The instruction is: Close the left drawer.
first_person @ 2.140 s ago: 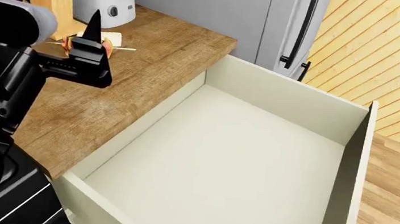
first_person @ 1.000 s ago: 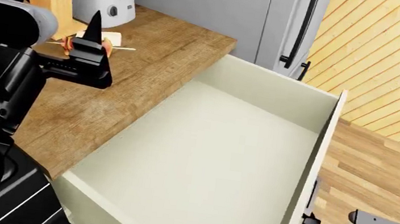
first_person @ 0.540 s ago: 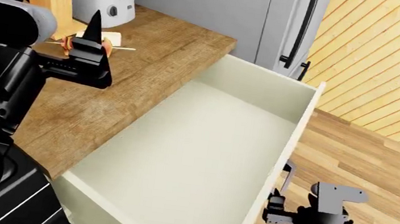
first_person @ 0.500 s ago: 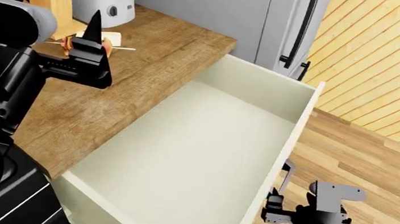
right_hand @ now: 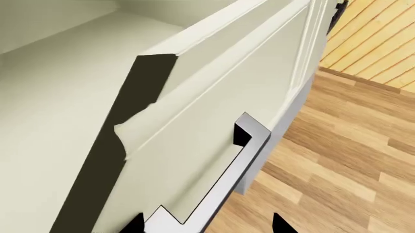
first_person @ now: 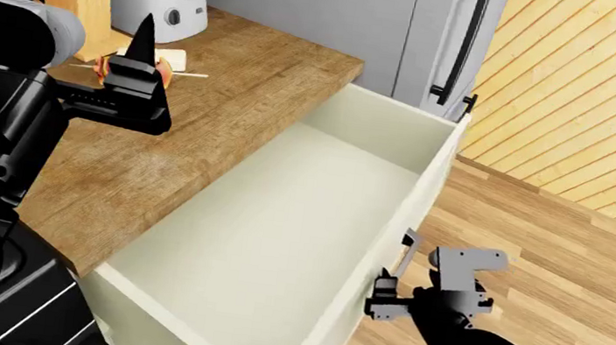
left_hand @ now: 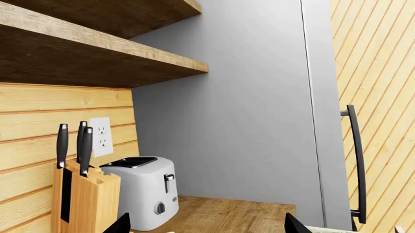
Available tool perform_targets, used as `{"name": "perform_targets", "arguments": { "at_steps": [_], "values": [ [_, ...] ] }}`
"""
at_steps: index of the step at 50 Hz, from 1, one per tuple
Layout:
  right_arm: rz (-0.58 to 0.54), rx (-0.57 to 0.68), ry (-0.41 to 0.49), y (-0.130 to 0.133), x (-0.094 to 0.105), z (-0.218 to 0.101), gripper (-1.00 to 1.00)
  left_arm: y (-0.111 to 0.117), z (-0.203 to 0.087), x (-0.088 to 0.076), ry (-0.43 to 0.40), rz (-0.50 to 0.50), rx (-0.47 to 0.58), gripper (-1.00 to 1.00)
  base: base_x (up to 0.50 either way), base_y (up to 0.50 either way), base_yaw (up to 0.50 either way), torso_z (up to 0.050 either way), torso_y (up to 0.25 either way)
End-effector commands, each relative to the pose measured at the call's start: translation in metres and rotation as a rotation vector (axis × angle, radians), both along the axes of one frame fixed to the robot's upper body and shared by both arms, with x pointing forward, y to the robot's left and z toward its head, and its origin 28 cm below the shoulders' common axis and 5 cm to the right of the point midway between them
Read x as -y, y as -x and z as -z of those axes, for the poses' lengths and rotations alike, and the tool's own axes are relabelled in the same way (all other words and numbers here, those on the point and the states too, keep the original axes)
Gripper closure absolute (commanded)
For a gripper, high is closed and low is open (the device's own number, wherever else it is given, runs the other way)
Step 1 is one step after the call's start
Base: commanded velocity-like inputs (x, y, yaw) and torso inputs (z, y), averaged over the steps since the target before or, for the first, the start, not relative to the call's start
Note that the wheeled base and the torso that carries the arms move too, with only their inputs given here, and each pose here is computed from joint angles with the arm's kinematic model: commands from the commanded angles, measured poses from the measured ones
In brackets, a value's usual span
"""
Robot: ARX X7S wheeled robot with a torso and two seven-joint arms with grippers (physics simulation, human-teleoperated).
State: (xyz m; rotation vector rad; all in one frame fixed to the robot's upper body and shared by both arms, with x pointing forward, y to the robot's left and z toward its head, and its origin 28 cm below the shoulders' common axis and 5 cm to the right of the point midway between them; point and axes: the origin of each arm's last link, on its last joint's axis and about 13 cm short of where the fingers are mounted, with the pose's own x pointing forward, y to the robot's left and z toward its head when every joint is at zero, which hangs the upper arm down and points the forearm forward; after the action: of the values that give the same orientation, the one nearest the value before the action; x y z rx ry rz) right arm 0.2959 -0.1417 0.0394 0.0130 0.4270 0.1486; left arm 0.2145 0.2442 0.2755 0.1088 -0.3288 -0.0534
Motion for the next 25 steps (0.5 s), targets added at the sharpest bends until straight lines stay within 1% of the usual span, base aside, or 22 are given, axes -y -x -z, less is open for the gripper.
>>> {"name": "perform_targets", "arguments": {
  "at_steps": [1,11,20,25],
  "values": [
    [-0.213,0.062,-0.006,-0.026,-0.039,-0.010,-1.00,-0.001,0.000,0.000,0.001,0.000,0.000,-1.00,0.00,0.00,0.00,0.000,0.000],
    [-0.256,0.056,-0.018,-0.043,-0.052,-0.006,-1.00,0.000,0.001,0.001,0.000,0.002,-0.002,-1.00,0.00,0.00,0.00,0.000,0.002],
    [-0.319,0.057,-0.027,-0.068,-0.074,-0.005,-1.00,-0.001,0.001,0.001,0.003,0.002,-0.002,-1.00,0.00,0.00,0.00,0.000,0.000],
    [-0.338,0.056,-0.039,-0.076,-0.083,-0.005,-1.00,-0.001,0.001,0.001,0.002,0.001,-0.001,-1.00,0.00,0.00,0.00,0.000,0.002]
  ]
}}
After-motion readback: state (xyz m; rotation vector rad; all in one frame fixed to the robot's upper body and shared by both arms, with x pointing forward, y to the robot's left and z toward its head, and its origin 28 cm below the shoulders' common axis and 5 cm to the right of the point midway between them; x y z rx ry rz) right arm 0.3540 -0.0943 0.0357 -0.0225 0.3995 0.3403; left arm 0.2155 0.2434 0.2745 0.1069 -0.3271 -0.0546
